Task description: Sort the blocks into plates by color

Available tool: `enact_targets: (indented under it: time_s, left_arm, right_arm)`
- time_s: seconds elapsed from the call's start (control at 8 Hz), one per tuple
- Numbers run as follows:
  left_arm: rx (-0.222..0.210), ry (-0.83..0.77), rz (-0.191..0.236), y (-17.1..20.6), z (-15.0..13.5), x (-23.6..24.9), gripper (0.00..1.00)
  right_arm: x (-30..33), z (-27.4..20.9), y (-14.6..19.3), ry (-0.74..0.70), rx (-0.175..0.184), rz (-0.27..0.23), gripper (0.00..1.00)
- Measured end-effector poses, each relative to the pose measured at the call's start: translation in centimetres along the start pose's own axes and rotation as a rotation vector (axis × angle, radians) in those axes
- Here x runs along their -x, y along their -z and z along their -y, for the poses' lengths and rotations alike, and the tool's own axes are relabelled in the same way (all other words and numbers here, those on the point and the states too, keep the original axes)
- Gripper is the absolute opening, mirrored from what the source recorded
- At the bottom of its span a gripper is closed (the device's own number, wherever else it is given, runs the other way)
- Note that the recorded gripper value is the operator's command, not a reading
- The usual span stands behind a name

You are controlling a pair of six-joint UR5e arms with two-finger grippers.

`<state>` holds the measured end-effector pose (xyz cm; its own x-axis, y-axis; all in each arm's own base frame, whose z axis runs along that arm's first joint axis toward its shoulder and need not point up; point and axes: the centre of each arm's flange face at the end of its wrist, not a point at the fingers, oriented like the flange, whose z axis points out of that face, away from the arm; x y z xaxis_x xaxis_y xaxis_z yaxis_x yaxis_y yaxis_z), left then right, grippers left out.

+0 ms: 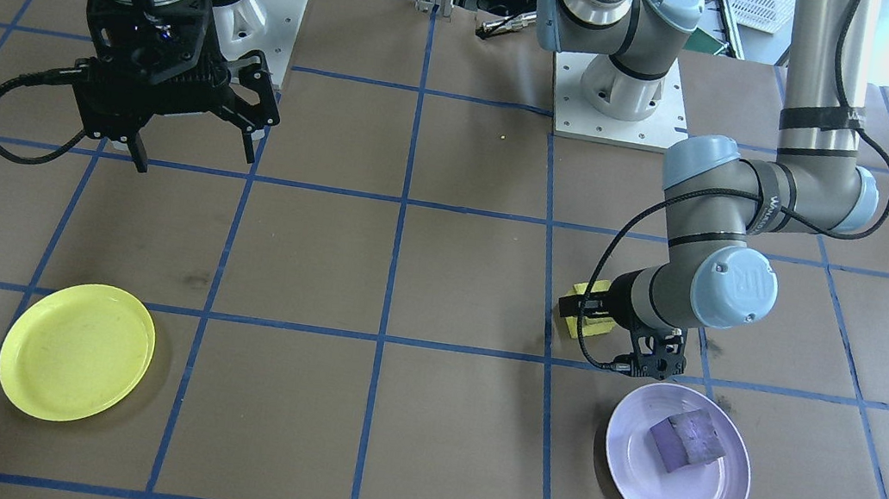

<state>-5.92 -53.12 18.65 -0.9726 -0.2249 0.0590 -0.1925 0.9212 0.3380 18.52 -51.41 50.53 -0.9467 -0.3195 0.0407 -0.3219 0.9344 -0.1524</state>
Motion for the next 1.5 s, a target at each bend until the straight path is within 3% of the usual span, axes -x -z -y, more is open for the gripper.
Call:
enact_targets:
  time_s: [0.12,0.25,0.62,1.0,1.12,1.25,1.5]
  left_arm:
    - [-0.003,-0.004,0.004,0.1,0.0,0.0,0.06]
    - [-0.005,-0.009,0.007,0.2,0.0,0.1,0.02]
    - [-0.028,-0.037,0.009,1.3,-0.9,-1.4,0.04]
    - [-0.101,-0.249,-0.010,3.7,-6.4,-13.2,0.04]
    - [-0.125,-0.267,-0.016,4.4,-7.9,-17.3,0.04]
    - [-0.144,-0.278,-0.029,4.9,-9.5,-21.1,0.12]
    - [-0.162,-0.315,-0.034,4.1,-12.2,-27.1,0.09]
  right_arm:
    - [0.0,0.0,0.0,0.001,-0.001,0.000,1.00]
    - [0.0,0.0,0.0,0.000,-0.002,0.000,1.00]
    - [0.0,0.0,0.0,0.000,-0.003,-0.001,1.00]
    - [-0.4,0.0,0.0,-0.008,-0.001,-0.014,1.00]
    - [-0.9,0.1,0.0,-0.018,0.000,-0.016,1.00]
    - [-2.0,0.0,-0.1,-0.035,0.003,-0.019,1.00]
    - [-4.3,-0.2,-0.3,-0.072,0.013,-0.023,1.00]
